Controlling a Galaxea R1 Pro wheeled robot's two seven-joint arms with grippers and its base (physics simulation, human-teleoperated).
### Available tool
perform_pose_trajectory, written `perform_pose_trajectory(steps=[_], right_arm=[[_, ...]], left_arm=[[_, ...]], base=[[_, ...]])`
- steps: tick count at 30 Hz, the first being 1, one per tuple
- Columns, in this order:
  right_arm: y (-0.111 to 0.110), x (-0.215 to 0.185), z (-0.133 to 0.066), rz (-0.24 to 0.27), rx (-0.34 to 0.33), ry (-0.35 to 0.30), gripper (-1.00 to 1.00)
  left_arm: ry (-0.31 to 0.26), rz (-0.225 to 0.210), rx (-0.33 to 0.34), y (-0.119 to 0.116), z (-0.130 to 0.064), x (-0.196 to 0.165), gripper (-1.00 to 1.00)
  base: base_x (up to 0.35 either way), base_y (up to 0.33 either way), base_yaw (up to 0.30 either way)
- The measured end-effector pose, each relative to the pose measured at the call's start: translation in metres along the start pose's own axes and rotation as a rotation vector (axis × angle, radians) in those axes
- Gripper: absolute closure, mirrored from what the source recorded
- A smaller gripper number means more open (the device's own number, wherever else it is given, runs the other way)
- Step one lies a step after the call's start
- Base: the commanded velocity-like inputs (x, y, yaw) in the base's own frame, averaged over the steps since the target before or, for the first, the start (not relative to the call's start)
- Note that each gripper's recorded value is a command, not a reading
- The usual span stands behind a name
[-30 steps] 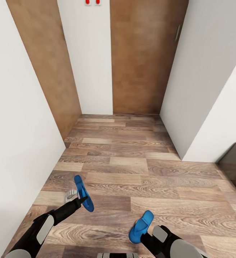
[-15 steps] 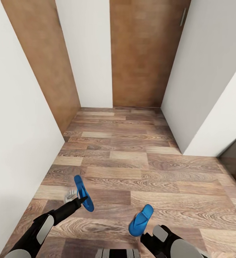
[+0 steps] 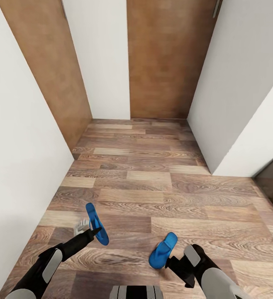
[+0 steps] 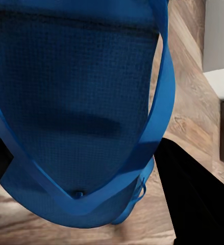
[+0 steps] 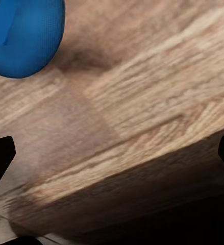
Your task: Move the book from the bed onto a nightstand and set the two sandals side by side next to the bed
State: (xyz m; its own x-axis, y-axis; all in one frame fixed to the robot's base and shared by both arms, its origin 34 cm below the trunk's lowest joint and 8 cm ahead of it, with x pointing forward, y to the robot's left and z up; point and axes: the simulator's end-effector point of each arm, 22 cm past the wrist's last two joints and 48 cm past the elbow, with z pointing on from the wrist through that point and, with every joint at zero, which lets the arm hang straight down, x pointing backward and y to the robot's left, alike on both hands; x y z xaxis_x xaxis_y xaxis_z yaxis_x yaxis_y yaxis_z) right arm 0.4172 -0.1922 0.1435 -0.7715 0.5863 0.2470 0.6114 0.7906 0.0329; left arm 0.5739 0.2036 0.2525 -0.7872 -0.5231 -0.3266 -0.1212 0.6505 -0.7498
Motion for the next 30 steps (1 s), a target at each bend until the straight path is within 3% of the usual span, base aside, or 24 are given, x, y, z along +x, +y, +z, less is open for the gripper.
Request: perform_pose_trajectory(steps=[8,9,11,15,30], right_arm=[[0.001,-0.003,-0.001,0.002,-0.001,-0.011,-1.0],[0.0,-0.017,-0.001,0.02,0.002,-0.078,-1.0],[0.0,-0.028,-0.001,0.038,0.004,-0.132,-1.0],[-0.001,-0.037,-0.002,0.054,0.005,-0.18,-1.0],[-0.001,-0.041,-0.003,0.06,0.005,-0.196,-1.0]], left_arm=[[0.0,0.0,0.0,0.0,0.0,0.0,1.0],[0.0,0.0,0.001,0.0,0.0,0.0,1.0],[0.001,0.001,0.001,0.0,0.0,0.0,1.0],[0.001,0.001,-0.001,0.0,0.0,0.0,1.0],[0.0,0.002,-0.004,0.0,0.0,0.0,1.0]], base=[[0.0,0.0,0.0],[0.0,0.0,0.0],[0.031,0.0,0.0],[0.187,0.0,0.0],[0.083,0.039,0.0]])
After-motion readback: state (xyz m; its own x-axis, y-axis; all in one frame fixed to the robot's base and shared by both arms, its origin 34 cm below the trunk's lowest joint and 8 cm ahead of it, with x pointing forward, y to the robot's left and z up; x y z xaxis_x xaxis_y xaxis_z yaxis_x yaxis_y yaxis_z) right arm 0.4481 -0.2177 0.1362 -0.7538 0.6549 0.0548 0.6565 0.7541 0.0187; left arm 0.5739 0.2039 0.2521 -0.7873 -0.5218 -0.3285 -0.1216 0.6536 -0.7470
